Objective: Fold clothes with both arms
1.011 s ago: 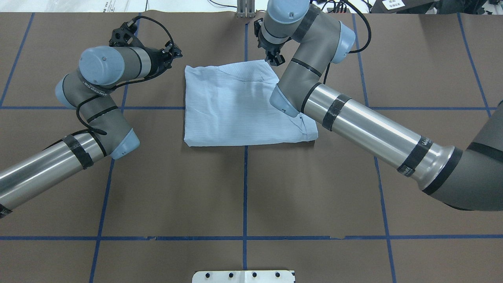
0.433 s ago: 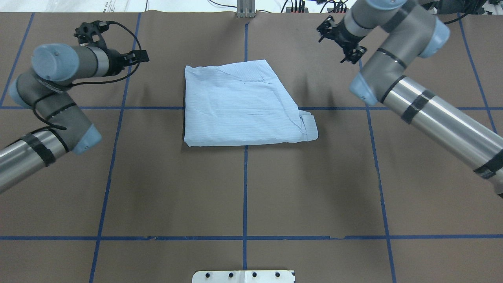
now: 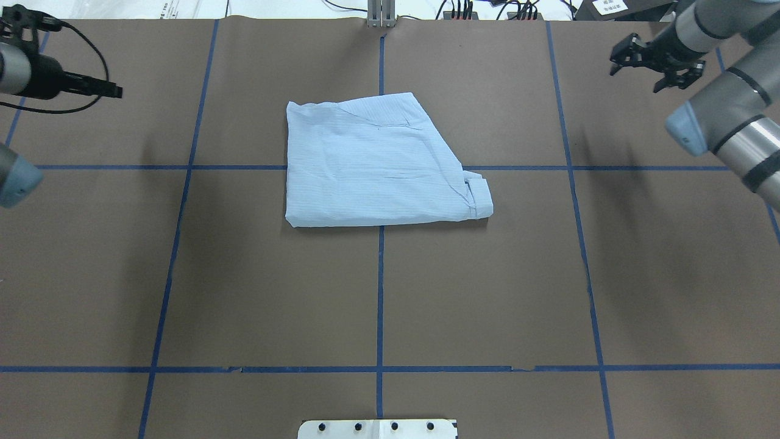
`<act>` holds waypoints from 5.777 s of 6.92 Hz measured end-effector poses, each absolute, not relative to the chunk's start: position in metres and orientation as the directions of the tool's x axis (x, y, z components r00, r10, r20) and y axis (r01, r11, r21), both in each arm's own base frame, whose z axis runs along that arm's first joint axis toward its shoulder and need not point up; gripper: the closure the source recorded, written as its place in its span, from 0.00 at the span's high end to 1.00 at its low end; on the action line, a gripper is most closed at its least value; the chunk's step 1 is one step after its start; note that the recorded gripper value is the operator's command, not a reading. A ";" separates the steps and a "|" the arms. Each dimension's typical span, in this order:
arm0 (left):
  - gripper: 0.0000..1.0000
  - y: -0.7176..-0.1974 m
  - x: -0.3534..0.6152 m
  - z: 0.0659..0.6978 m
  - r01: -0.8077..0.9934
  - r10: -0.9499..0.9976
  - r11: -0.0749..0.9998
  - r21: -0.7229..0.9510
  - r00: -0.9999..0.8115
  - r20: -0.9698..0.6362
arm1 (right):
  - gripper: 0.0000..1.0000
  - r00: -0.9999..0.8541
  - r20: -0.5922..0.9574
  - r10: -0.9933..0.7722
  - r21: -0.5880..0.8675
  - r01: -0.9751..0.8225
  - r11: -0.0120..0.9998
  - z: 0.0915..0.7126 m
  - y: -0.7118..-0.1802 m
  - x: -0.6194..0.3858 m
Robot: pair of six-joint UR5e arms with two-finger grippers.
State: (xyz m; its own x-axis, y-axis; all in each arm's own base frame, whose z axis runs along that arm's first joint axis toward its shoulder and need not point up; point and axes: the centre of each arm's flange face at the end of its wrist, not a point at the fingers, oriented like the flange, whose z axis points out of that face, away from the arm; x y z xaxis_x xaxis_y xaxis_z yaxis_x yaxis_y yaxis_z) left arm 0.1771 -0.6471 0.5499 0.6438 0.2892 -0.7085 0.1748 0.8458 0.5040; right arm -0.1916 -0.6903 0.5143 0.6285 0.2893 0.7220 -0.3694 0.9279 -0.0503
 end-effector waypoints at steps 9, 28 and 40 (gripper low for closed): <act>1.00 -0.600 -0.091 0.639 -0.096 0.411 0.857 0.506 0.721 -0.558 | 1.00 0.706 0.708 -0.018 0.034 -0.009 0.999 0.639 -0.563 0.038; 1.00 -0.485 -0.077 0.543 -0.039 0.334 0.898 0.439 0.709 -0.621 | 1.00 0.632 0.769 -0.101 0.128 0.003 0.992 0.618 -0.508 0.038; 1.00 -0.458 -0.070 0.539 -0.044 0.354 0.894 0.445 0.676 -0.646 | 1.00 0.629 0.761 -0.159 0.186 0.023 0.982 0.589 -0.513 0.027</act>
